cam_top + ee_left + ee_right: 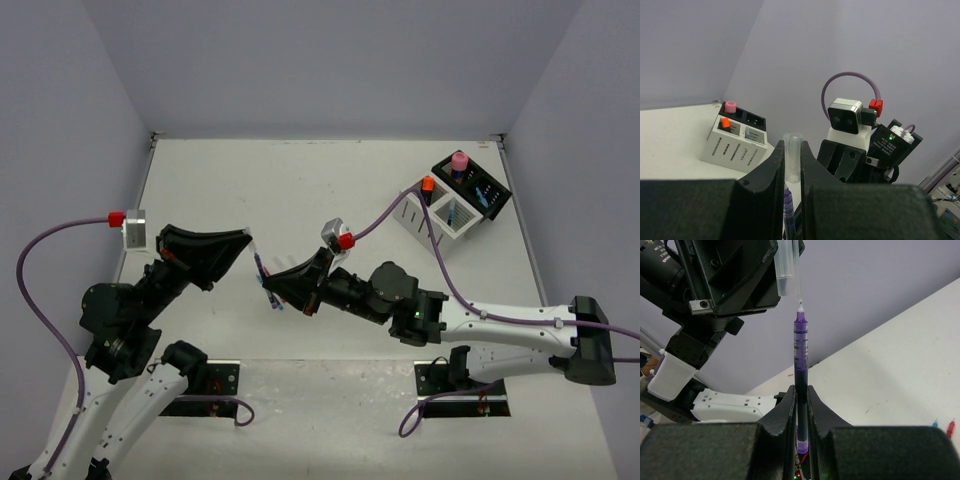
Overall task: Sort the stationery into containers
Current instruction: Close the pen cap on the pen.
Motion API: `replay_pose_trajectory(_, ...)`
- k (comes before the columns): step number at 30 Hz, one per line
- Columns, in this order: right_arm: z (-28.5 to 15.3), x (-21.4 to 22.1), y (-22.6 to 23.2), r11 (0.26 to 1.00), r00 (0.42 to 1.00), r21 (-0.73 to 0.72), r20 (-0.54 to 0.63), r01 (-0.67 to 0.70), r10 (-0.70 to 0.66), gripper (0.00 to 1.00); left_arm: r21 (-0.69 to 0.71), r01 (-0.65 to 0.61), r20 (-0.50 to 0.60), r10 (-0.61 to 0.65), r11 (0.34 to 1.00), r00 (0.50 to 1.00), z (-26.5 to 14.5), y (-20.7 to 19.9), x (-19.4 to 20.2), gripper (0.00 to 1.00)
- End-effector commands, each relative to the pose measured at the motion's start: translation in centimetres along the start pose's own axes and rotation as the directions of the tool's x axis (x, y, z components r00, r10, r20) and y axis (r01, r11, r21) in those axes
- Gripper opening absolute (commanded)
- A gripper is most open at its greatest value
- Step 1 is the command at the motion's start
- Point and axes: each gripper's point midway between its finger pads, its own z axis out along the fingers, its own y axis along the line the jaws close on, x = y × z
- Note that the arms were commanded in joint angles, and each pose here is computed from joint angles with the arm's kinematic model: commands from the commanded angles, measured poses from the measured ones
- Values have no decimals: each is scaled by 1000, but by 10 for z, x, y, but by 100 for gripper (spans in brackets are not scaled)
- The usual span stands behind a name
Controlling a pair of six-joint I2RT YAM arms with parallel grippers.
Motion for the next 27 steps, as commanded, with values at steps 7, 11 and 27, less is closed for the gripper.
replay_pose_trajectory(7,5,-27,13,1000,997,-23,71,12,-10,0,-28,-28,-2,28,999,1000,1,7,1,0)
replay_pose_trajectory(11,4,-24,15,999,998,-38,65,5,-2,0,-41,-28,6,29,999,1000,2,10,-1,0)
replay_pose_trajectory(27,2,-32,11,1000,996,-1,89,24,-24,0,-12,9,-3,-9,1000,1000,2,7,4,0)
